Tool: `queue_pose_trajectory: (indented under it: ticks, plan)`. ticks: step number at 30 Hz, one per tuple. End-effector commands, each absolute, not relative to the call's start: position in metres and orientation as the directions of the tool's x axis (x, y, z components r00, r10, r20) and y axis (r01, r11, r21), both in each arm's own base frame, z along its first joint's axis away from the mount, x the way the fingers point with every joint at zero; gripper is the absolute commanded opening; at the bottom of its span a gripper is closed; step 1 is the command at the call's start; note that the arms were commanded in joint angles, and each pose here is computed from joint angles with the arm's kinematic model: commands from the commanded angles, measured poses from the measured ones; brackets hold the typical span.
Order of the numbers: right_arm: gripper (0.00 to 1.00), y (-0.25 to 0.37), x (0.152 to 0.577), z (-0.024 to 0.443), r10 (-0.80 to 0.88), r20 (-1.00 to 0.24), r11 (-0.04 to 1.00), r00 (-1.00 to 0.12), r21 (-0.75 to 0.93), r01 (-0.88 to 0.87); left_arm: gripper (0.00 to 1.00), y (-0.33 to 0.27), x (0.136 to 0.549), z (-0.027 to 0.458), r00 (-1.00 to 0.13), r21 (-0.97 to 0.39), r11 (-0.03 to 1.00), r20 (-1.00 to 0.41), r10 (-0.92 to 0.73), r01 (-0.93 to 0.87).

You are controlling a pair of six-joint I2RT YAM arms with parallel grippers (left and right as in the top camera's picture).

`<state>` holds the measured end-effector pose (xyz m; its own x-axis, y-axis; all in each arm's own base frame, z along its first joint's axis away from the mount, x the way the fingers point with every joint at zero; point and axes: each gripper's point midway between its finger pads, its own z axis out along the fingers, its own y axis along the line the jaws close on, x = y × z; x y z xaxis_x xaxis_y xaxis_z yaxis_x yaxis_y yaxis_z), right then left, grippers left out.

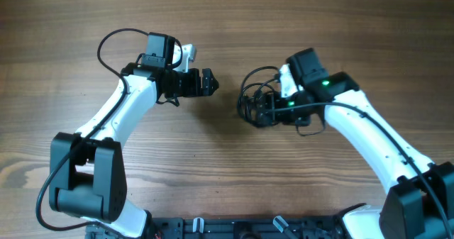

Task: Untangle cables

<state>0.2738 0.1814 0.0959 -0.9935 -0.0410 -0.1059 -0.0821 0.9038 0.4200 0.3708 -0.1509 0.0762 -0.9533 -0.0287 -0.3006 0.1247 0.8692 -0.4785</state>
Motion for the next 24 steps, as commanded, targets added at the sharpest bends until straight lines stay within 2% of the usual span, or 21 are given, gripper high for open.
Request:
queue_pose_trajectory:
  ticks: [1, 8, 12, 24]
  plan:
    - [0.69, 0.202, 0.268, 0.099, -0.06, -0.129, 0.895, -0.99, 0.431, -0.111, 1.0, -0.152, 0.368, 0.07, -0.957, -0.475, 0.87, -0.291, -0.013, 0.133]
    - [0.63, 0.215, 0.261, 0.091, -0.094, -0.18, 0.937, -0.979, 0.317, -0.148, 1.0, -0.152, 0.368, 0.07, -0.957, -0.475, 0.87, -0.291, -0.013, 0.133]
    - [0.53, 0.205, 0.267, 0.087, -0.093, -0.223, 0.963, -0.97, 0.226, -0.145, 1.0, -0.152, 0.368, 0.07, -0.957, -0.475, 0.87, -0.291, -0.013, 0.133]
    - [0.52, 0.202, 0.277, 0.088, -0.084, -0.272, 0.971, -0.959, 0.194, -0.14, 1.0, -0.152, 0.368, 0.07, -0.957, -0.475, 0.87, -0.291, -0.013, 0.132]
